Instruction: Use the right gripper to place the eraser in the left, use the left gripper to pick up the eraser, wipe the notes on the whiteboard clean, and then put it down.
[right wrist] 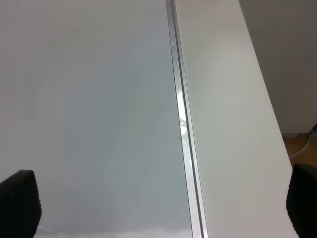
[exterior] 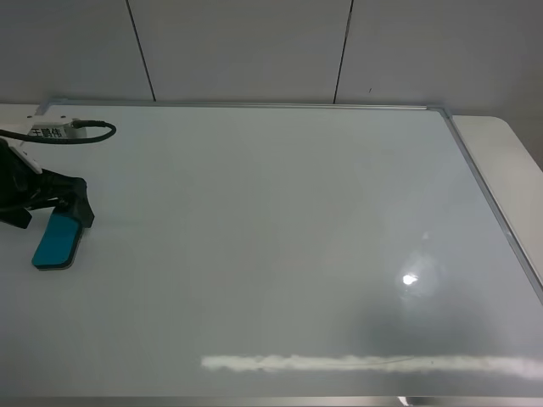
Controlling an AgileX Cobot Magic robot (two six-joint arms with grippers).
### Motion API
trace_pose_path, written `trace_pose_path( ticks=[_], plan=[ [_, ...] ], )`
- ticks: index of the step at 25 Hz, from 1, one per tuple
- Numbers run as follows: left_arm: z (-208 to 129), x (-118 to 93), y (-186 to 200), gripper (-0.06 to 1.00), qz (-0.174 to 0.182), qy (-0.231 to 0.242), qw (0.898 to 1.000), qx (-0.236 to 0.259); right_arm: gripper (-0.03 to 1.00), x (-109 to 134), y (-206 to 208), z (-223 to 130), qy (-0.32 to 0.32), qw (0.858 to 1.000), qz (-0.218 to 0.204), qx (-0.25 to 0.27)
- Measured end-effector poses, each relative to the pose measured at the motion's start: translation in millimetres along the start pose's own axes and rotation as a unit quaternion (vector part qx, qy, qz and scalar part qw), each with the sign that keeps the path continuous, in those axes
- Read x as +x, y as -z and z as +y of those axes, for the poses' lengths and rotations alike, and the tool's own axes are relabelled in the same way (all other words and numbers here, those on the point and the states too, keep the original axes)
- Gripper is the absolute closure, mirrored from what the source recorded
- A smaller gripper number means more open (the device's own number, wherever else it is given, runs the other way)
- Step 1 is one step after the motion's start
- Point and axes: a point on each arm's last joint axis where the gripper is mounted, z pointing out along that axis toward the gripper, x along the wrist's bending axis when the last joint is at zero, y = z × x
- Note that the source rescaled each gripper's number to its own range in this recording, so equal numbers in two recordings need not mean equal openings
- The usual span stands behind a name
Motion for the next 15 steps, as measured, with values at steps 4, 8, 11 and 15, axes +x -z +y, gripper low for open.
trace_pose_path(
  ticks=[4, 8, 11, 15],
  plan=[
    [3.0, -0.6, 5.6, 0.02, -0.001, -0.004, 1.0, 0.007, -0.03, 0.0, 0.0, 0.0, 0.0, 1.0, 0.0, 0.0],
    [0.8, -0.8, 5.8, -0.01, -0.003, -0.005, 1.0, 0.02, -0.03, 0.0, 0.0, 0.0, 0.0, 1.0, 0.0, 0.0],
    [0.3, -0.8, 10.3, -0.01, 0.0, -0.009, 1.0, 0.017, -0.03, 0.0, 0.0, 0.0, 0.0, 1.0, 0.0, 0.0],
    [0.0, 0.4, 23.4, -0.01, 0.013, -0.028, 1.0, 0.0, -0.03, 0.0, 0.0, 0.0, 0.0, 1.0, 0.0, 0.0]
  ],
)
